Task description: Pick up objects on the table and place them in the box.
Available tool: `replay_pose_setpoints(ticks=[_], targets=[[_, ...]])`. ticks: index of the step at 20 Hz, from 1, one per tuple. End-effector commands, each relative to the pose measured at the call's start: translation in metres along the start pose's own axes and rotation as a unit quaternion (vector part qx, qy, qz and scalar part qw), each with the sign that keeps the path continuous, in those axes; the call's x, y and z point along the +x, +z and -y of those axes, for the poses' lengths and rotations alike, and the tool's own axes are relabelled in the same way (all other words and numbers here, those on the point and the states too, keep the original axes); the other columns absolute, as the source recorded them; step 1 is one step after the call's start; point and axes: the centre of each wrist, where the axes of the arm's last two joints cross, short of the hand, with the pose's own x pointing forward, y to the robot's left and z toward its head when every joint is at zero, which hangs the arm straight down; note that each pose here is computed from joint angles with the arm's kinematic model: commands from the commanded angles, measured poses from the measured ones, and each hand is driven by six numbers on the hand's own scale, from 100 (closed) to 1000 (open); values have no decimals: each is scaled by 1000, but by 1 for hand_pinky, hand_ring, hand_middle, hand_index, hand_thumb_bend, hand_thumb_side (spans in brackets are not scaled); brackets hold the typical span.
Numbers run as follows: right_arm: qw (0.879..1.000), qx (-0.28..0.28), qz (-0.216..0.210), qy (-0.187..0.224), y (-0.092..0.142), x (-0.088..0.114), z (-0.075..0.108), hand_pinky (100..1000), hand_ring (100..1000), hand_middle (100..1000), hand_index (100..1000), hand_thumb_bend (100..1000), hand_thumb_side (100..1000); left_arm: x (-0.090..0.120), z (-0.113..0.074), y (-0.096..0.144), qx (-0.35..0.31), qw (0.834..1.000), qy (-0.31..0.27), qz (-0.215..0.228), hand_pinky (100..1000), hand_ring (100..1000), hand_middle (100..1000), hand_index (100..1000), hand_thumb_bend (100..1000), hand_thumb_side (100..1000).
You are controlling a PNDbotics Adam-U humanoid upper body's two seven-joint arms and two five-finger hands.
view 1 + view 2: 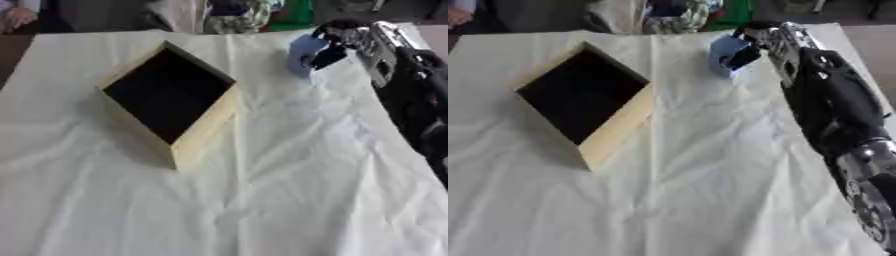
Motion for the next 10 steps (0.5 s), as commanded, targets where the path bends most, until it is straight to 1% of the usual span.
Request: replay_pose_setpoints(ticks=[1,2,7,10], targets=[[999,-43,-7,-4,3,0,13,810,749,471,631,100,187,4,-4,-5,0,1000,-5,12,687,624,631,731,274,105],[999,-52,-9,-7,3,1,13,801,738,455,609,100,143,4,-4,-5,0,1000,-6,11,688,625,631,731,273,105],[996,-81,-17,-22,3,3,14,783,711,432,578,100,161,4,-4,-5,-2,1000,-7,11,688,625,632,731,272,106],[995,-94,-15,-31,5,6,19,774,698,423,567,100,159,4,-4,-5,-2,1000,-7,10,689,625,632,730,269,116]])
